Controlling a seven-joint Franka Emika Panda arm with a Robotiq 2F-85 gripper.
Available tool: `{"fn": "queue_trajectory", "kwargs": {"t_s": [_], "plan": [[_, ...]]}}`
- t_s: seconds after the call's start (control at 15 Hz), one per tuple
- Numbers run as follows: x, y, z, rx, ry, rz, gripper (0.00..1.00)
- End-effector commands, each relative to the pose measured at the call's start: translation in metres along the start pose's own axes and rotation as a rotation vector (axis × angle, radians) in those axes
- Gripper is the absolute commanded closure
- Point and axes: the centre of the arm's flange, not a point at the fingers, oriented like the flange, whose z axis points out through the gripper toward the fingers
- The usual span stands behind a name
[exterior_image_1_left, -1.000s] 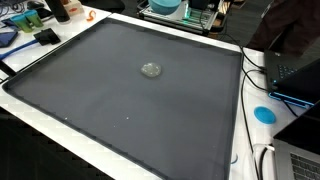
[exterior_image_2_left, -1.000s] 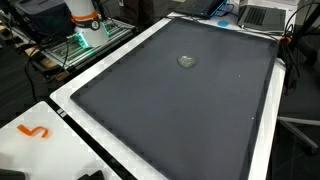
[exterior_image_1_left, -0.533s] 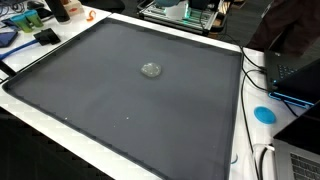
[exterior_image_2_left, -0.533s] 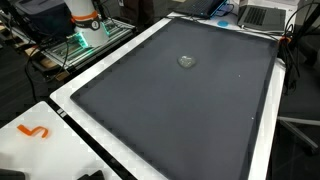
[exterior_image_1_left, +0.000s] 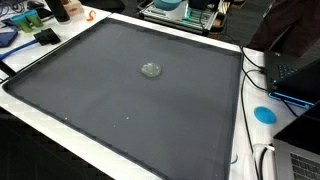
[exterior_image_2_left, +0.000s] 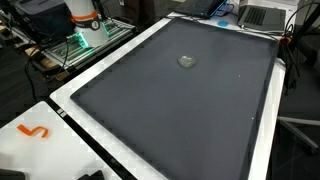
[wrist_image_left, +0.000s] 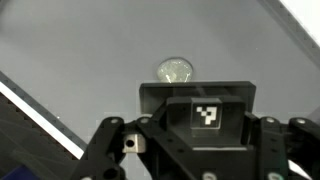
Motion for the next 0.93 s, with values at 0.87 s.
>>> {"fn": "queue_trajectory", "kwargs": {"t_s": [0.87], "plan": [[-0.028, 0.017, 0.226, 0.104, -0.122, -0.282, 0.72]]}}
